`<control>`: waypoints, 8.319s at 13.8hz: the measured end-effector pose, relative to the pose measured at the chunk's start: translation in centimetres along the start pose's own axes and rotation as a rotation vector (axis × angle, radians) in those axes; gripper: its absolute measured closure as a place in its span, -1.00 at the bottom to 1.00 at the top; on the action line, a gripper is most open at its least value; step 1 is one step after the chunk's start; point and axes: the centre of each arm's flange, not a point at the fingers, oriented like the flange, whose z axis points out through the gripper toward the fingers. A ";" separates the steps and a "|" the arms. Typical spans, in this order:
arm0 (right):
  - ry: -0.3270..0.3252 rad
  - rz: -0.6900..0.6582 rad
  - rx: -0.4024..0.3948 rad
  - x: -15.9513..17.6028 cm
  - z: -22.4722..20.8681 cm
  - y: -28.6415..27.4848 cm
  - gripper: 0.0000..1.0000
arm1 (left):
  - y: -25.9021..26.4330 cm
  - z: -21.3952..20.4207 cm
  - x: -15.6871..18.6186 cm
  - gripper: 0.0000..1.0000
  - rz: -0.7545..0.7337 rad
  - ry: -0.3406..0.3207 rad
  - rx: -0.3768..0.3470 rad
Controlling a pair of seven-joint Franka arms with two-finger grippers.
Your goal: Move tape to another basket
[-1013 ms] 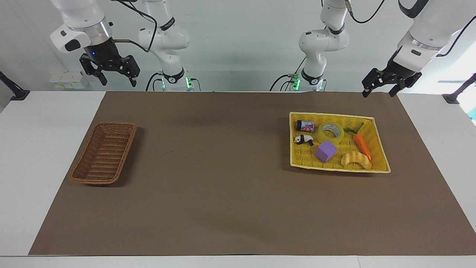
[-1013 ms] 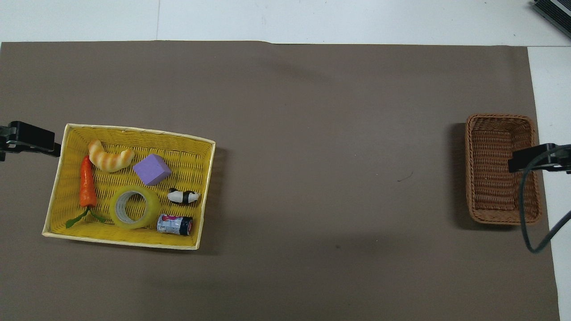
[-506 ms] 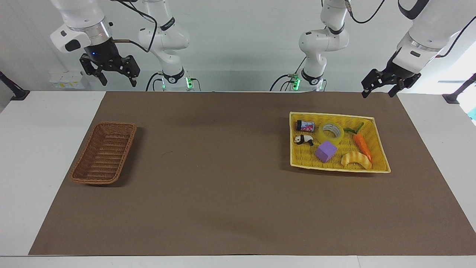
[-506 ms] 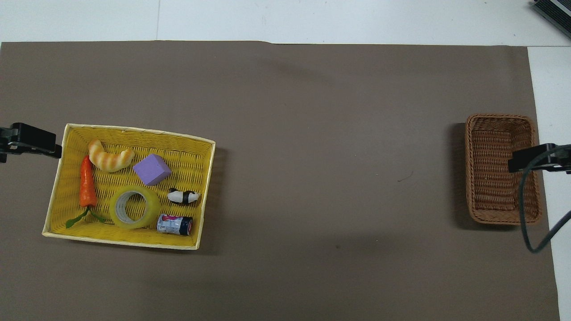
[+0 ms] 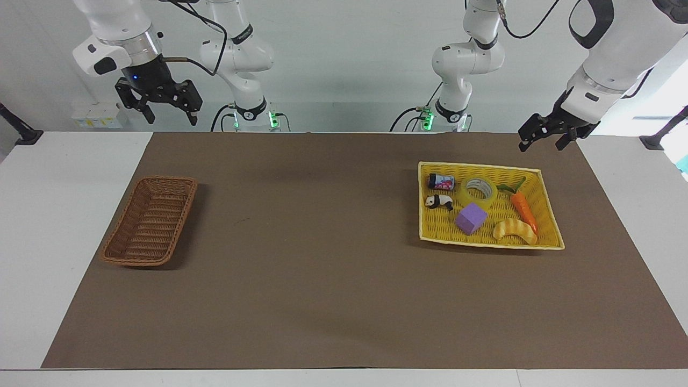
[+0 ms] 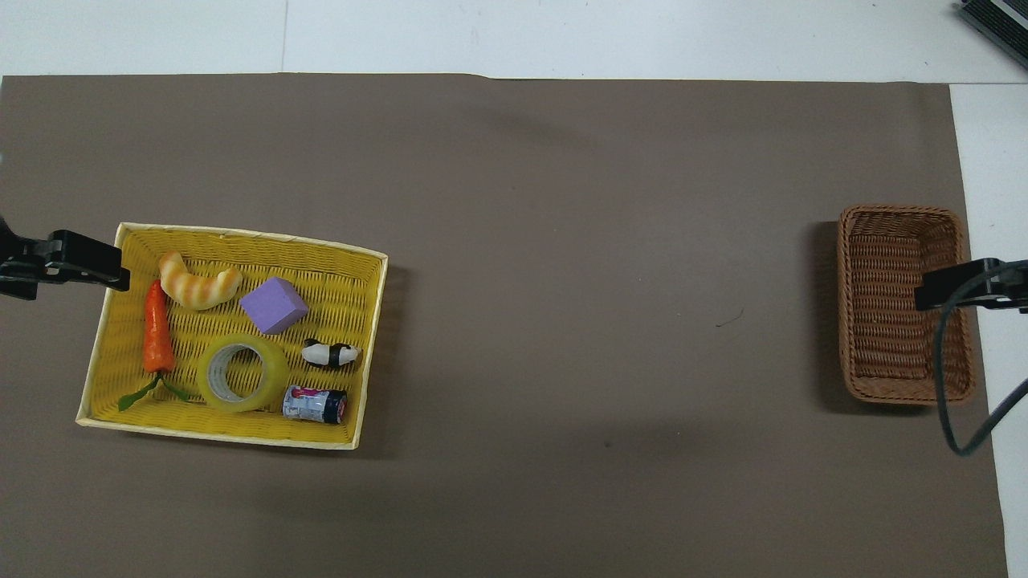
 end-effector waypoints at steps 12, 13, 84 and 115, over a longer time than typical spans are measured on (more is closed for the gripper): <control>0.053 -0.001 0.002 1.1 1.0 -0.1 -1.00 | -3.1 12.6 0.5 -1.00 0.074 -0.021 -0.001; 0.060 -0.001 0.003 1.3 1.2 -0.1 -1.00 | -3.2 14.1 0.4 -1.00 0.083 -0.021 0.000; -0.036 0.113 0.744 -1.1 7.9 -11.9 0.96 | 24.1 7.9 -4.4 -1.00 0.171 0.048 -0.787; -0.018 -0.123 0.532 3.4 32.2 26.5 0.96 | -0.1 -2.0 0.8 -1.00 0.047 0.077 0.045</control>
